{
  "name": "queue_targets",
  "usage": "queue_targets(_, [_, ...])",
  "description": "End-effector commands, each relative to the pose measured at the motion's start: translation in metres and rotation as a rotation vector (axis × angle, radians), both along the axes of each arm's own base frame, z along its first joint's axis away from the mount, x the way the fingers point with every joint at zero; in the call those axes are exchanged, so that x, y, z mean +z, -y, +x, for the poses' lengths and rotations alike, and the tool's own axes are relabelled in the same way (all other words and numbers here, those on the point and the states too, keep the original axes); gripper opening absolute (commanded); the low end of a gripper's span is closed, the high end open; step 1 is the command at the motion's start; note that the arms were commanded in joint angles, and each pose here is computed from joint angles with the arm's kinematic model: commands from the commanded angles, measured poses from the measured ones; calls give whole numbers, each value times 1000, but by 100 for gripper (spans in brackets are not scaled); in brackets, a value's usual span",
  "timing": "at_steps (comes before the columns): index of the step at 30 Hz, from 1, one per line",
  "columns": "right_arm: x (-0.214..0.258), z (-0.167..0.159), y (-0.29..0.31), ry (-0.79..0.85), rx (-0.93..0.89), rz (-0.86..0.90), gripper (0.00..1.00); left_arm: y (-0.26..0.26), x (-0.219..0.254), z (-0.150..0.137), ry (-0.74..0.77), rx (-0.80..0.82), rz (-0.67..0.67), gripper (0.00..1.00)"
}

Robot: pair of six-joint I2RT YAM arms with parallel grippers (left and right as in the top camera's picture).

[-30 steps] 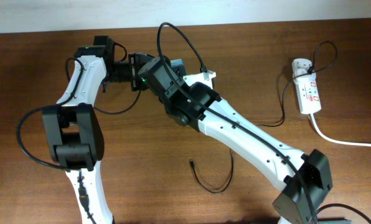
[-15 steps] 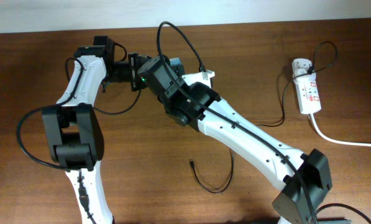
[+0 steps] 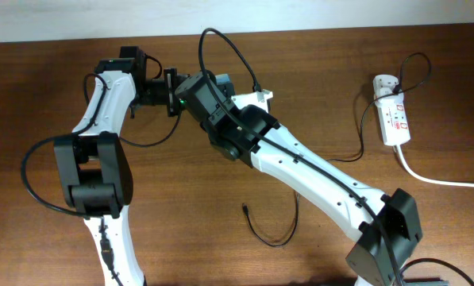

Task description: Plug charger to phone and switch on socket

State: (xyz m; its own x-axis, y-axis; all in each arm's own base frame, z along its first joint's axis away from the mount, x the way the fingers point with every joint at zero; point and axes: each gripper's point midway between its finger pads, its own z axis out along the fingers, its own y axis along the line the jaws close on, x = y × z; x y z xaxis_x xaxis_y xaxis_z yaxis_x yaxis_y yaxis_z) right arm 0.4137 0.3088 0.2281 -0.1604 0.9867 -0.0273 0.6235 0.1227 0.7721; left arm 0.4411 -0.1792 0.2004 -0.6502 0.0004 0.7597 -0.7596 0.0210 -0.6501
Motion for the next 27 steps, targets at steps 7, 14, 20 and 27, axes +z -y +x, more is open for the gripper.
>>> queue_targets(7, [12, 5, -6, 25, 2, 35, 16, -1, 6, 3, 13, 3, -15, 9])
queue_targets(14, [17, 8, 2, 64, 44, -83, 79, -1, 6, 3, 14, 3, -15, 0])
queue_targets(20, [71, 1, 38, 191, 109, -337, 98, -6, -24, 5, 20, 14, 162, 0])
queue_targets(27, [116, -54, 191, -2, 267, -816, 99, -12, -37, 13, 492, -28, 238, 0])
